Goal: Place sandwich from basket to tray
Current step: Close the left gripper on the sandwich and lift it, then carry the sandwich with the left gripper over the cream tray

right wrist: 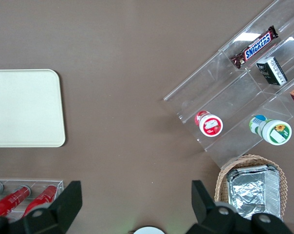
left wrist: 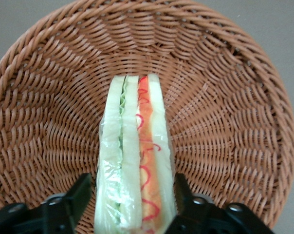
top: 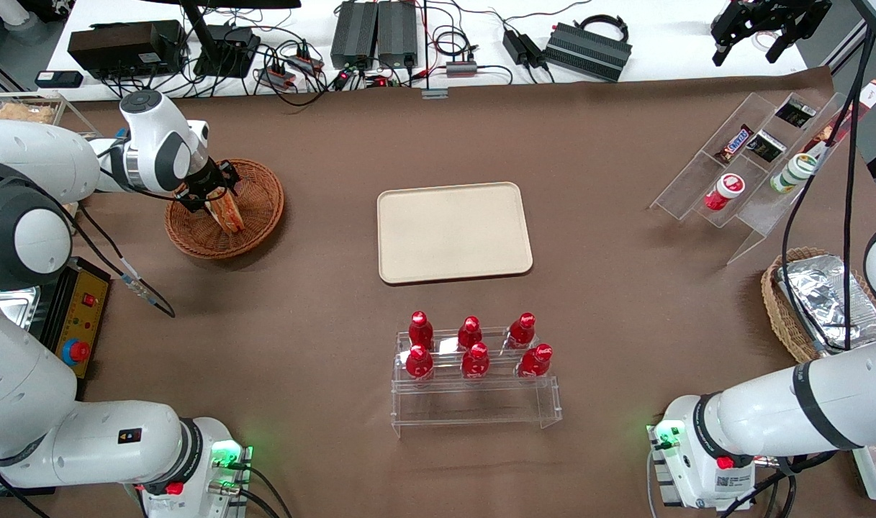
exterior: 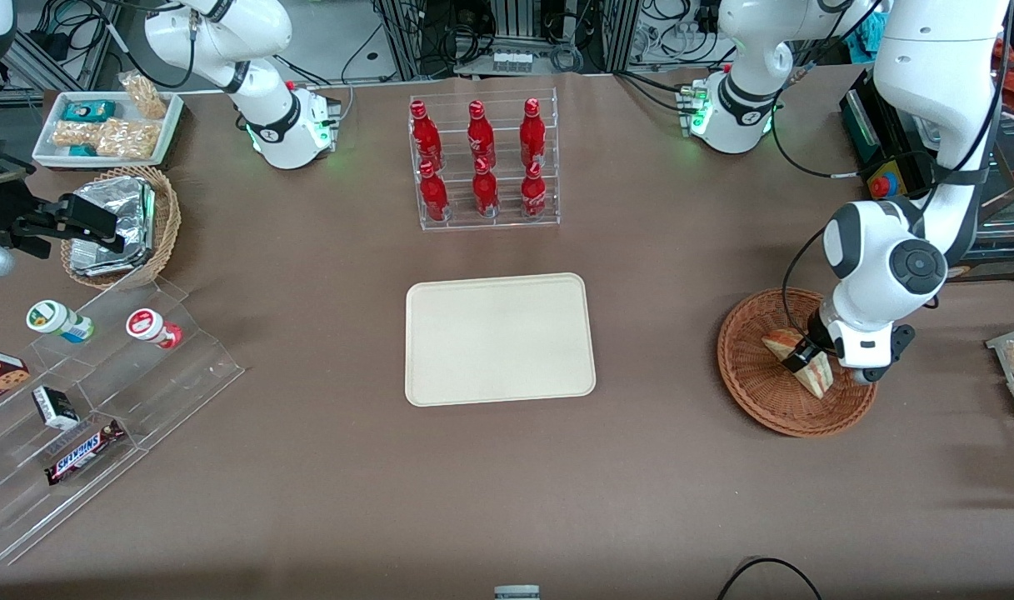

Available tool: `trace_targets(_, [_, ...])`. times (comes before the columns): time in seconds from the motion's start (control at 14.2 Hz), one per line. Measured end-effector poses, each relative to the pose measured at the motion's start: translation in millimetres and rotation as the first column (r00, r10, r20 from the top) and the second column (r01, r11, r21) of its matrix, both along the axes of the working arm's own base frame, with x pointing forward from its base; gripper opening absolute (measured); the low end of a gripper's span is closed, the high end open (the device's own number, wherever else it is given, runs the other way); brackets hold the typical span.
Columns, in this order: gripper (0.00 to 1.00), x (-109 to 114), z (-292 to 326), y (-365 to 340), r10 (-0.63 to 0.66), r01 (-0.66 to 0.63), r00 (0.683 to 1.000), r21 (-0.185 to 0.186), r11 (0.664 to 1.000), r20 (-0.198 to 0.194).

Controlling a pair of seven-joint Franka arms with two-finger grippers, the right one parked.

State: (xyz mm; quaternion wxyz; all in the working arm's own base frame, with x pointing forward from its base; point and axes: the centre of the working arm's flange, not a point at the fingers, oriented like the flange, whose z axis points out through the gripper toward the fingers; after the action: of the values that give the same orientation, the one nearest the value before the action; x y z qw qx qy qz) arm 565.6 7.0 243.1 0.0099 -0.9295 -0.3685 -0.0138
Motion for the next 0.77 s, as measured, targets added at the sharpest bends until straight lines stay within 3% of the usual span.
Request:
trace_targets(0.21, [0.42,2.4,13.6,-3.7,-0.021,0.021,0.998,0.006,1.000,-0.067])
trace_targets(0.35, [0.25,8.3,43.6,-17.0,-0.103,0.104,0.987,0.004,0.995,-0.121])
trace_targets(0.49, [0.19,11.9,75.6,-46.6,-0.226,0.228,0.965,-0.003,0.974,-0.136])
trace_targets(0.77, [0.15,11.8,94.0,-135.4,-0.537,0.538,0.836,-0.030,0.843,-0.110])
